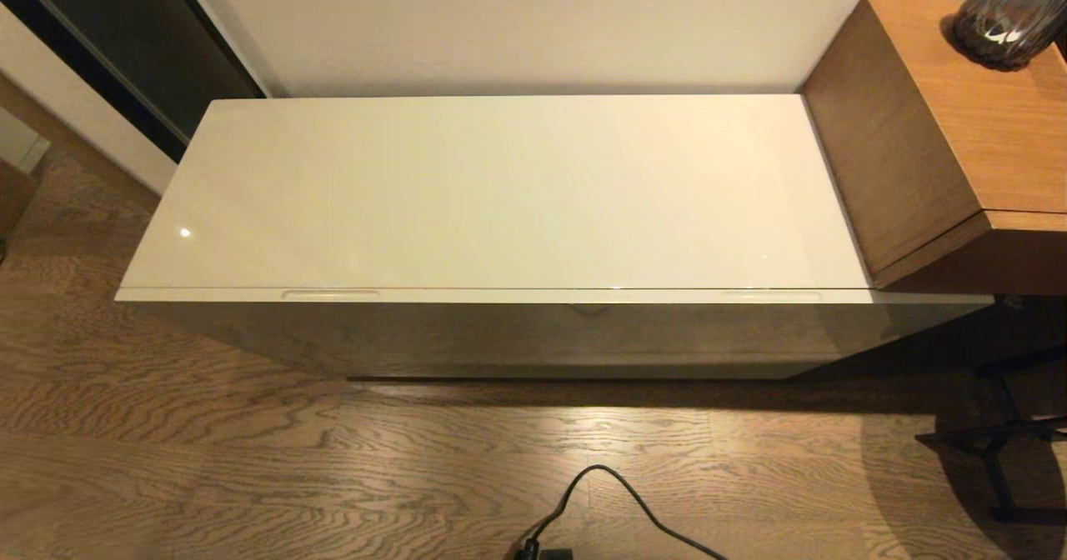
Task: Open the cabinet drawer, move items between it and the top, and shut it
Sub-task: Open the drawer
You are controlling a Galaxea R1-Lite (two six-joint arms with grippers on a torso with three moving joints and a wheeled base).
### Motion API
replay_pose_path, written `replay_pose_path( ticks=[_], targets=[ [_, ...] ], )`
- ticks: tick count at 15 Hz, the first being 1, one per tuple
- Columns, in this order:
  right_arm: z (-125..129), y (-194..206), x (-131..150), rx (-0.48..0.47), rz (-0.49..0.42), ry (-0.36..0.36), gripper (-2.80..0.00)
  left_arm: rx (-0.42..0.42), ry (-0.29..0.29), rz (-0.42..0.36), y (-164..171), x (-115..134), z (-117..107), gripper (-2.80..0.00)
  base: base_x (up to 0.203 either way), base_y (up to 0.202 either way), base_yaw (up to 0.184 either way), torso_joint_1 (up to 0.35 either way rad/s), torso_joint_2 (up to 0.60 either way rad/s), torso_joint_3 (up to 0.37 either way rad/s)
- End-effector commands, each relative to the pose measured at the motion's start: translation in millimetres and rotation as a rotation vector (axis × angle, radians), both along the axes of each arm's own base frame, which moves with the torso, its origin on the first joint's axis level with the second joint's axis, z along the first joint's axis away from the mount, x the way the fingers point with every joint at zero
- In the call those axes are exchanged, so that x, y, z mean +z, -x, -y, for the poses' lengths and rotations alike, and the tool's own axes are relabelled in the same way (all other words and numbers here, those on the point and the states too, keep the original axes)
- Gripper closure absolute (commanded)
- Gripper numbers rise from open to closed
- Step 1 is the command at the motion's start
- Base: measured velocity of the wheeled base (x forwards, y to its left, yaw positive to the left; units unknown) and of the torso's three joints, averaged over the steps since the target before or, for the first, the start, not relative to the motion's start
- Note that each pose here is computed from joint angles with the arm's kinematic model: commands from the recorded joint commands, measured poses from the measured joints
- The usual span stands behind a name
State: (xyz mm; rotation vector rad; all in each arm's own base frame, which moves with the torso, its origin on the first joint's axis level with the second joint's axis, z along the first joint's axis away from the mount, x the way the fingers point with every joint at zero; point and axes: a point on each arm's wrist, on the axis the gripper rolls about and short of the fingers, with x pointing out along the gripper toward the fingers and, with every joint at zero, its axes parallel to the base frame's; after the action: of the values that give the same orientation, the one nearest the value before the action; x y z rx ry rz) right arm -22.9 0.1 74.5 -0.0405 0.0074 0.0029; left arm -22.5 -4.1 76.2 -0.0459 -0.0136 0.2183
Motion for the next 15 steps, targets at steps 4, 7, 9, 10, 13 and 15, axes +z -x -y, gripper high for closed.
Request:
replay_pose_path(
  ticks=[4, 7, 9, 10, 13, 15],
  targets=[
    [0.0, -0.4, -0.4, 0.000, -0.005, 0.001, 0.00, 0.002, -0.007, 0.037, 2.8, -1.3, 0.5, 0.00, 0.000, 0.000, 0.000, 0.000, 0.00, 0.000],
    [0.0, -0.4, -0.4, 0.000, -0.005, 0.001, 0.00, 0.001, -0.007, 0.037, 2.7, -1.3, 0.6, 0.00, 0.000, 0.000, 0.000, 0.000, 0.00, 0.000],
    [0.0, -0.4, -0.4, 0.000, -0.005, 0.001, 0.00, 0.002, -0.009, 0.035, 2.7, -1.5, 0.6, 0.00, 0.000, 0.000, 0.000, 0.000, 0.00, 0.000],
    [0.0, -0.4, -0.4, 0.000, -0.005, 0.001, 0.00, -0.004, -0.026, 0.028, 2.8, -1.5, 0.7, 0.00, 0.000, 0.000, 0.000, 0.000, 0.00, 0.000],
    [0.0, -0.4, -0.4, 0.000, -0.005, 0.001, 0.00, -0.003, -0.058, 0.024, 2.8, -1.2, 0.7, 0.00, 0.000, 0.000, 0.000, 0.000, 0.00, 0.000],
    [0.0, -0.4, -0.4, 0.000, -0.005, 0.001, 0.00, -0.001, -0.062, 0.039, 3.3, 1.1, 0.8, 0.00, 0.000, 0.000, 0.000, 0.000, 0.00, 0.000]
  ],
)
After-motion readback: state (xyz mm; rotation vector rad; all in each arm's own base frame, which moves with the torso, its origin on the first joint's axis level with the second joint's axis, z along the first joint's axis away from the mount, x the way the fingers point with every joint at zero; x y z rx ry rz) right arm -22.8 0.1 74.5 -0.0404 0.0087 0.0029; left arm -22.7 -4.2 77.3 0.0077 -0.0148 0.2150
